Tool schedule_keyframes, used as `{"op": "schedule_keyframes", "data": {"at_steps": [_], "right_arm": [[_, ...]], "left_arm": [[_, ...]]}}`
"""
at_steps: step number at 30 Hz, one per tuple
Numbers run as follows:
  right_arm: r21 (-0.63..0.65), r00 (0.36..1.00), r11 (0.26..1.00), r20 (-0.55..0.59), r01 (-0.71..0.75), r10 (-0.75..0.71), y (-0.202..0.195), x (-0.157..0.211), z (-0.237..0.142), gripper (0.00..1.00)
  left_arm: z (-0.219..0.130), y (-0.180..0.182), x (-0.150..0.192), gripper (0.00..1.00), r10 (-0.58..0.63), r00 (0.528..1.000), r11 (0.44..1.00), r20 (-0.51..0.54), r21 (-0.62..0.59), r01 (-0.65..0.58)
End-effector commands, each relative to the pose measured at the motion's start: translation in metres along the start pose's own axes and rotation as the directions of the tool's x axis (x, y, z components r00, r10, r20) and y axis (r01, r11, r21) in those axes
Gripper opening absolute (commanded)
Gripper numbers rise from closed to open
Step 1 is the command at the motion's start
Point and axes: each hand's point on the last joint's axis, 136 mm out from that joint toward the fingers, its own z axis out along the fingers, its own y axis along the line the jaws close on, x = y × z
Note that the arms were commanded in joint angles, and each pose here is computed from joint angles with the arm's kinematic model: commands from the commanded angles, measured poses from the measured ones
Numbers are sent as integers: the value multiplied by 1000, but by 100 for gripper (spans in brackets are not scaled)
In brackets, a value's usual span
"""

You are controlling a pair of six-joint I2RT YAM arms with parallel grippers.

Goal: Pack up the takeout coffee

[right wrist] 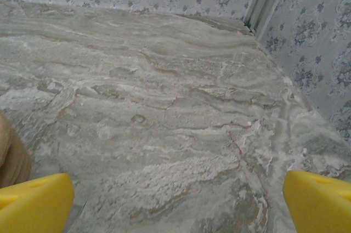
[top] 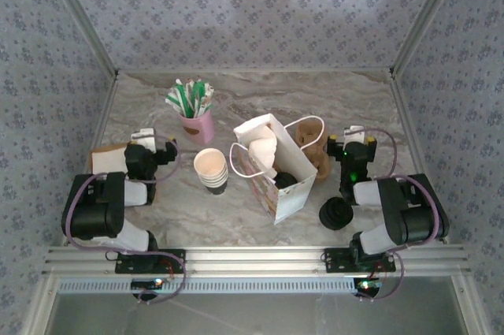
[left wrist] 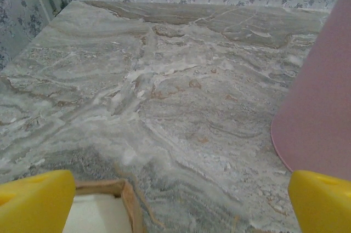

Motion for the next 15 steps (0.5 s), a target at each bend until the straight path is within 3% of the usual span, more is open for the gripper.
{"op": "schedule_keyframes", "data": {"at_steps": [1, 6, 7, 9, 15], "right_arm": [[-5, 1000, 1000, -29, 1, -1, -3, -5, 11, 100], [-43, 993, 995, -77, -89, 86, -10, 9, 18, 100], [-48, 996, 995, -22, -87, 86, -12, 7, 21, 100], [-37, 991, 994, -89, -103, 100, -9, 16, 19, 100], [-35, 994, 995, -64, -91, 89, -14, 12, 22, 100]], "left_arm": [[13, -2, -3, 100, 8, 999, 1000, -44, -2, -9], [18, -1, -3, 100, 10, 997, 1000, -72, -14, -11], [18, -2, -2, 99, 10, 997, 1000, -73, -14, -11], [19, -1, -3, 99, 10, 997, 1000, -73, -16, -11], [18, -1, -3, 99, 12, 997, 1000, -73, -17, -13]]}}
